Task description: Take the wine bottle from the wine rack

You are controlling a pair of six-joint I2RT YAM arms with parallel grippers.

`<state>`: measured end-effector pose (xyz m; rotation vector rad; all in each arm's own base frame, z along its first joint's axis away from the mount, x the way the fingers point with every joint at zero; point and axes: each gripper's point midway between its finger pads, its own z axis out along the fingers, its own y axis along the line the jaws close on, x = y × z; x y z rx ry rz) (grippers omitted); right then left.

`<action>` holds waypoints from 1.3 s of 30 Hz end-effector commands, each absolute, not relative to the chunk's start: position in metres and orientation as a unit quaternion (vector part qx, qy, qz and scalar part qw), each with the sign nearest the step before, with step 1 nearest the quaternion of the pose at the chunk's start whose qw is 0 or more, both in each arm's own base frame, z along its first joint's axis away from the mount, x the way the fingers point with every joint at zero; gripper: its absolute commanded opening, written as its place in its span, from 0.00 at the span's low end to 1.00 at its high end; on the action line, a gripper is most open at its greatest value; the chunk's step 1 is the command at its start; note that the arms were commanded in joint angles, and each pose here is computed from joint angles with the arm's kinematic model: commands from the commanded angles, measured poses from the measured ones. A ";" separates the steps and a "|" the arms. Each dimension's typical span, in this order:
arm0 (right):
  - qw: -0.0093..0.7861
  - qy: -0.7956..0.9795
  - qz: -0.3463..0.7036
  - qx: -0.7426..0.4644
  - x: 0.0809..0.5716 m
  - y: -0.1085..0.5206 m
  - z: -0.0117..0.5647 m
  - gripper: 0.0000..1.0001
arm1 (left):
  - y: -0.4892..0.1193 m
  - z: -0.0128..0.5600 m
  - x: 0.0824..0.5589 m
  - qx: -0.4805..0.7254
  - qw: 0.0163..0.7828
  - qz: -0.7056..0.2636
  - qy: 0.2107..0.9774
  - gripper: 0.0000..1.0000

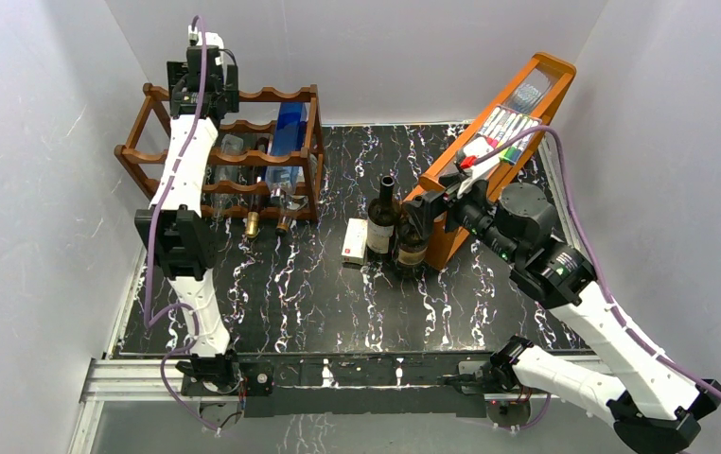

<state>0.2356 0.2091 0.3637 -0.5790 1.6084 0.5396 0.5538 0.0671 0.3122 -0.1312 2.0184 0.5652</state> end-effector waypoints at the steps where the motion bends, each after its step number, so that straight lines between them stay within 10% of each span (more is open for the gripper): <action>1: 0.662 0.666 0.246 -0.242 0.230 0.202 0.401 0.98 | 0.074 0.338 0.560 -0.054 0.524 0.241 0.815 0.98; 14: 0.661 0.664 0.251 -0.245 0.230 0.205 0.401 0.98 | 0.081 0.310 0.573 -0.052 0.508 0.223 0.831 0.88; 39: 0.654 0.659 0.274 -0.250 0.230 0.217 0.400 0.98 | 0.077 0.381 0.536 -0.072 0.560 0.204 0.800 0.18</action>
